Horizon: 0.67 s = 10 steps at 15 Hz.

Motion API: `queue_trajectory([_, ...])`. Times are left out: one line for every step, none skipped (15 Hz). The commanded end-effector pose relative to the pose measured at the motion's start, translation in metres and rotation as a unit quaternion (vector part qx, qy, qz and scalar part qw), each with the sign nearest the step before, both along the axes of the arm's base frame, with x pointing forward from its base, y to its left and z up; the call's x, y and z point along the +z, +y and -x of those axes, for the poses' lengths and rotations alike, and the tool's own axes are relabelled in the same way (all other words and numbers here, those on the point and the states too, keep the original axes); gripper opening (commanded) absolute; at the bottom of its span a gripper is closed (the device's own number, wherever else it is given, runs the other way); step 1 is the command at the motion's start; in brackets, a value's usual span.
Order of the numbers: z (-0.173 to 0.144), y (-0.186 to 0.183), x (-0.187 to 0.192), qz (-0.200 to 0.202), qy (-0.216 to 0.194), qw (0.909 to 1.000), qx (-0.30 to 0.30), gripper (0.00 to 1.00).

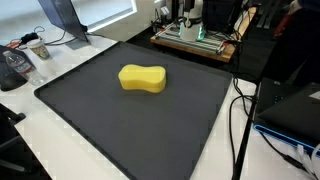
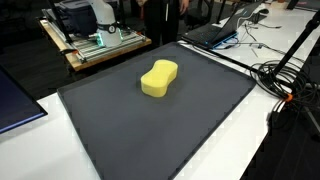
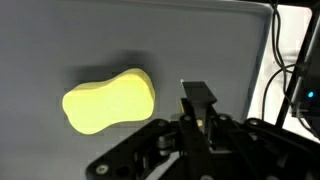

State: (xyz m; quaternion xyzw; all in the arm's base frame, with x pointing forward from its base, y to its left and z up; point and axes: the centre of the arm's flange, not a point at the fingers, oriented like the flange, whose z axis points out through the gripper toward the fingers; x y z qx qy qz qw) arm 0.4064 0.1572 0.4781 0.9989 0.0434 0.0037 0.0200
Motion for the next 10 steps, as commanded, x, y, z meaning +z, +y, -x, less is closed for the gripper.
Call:
queue_trajectory([-0.034,0.030,0.007,0.036,0.014,0.9992,-0.004,0.03])
queue_trajectory([-0.042,0.033,0.006,0.042,0.016,0.9990,-0.008,0.03])
queue_trajectory([-0.047,0.036,0.005,0.049,0.018,0.9985,-0.012,0.03])
queue_trajectory([-0.053,0.037,0.003,0.052,0.022,0.9983,-0.014,0.03])
queue_trajectory([-0.060,0.038,0.001,0.055,0.025,0.9980,-0.019,0.03])
queue_trajectory([-0.066,0.037,-0.002,0.057,0.030,0.9976,-0.025,0.03])
queue_trajectory([-0.070,0.036,-0.006,0.059,0.033,0.9974,-0.028,0.03])
queue_trajectory([-0.074,0.032,-0.010,0.057,0.034,0.9972,-0.035,0.03])
queue_trajectory([-0.078,0.026,-0.016,0.054,0.036,0.9970,-0.042,0.03])
queue_trajectory([-0.081,0.022,-0.021,0.049,0.039,0.9969,-0.047,0.03])
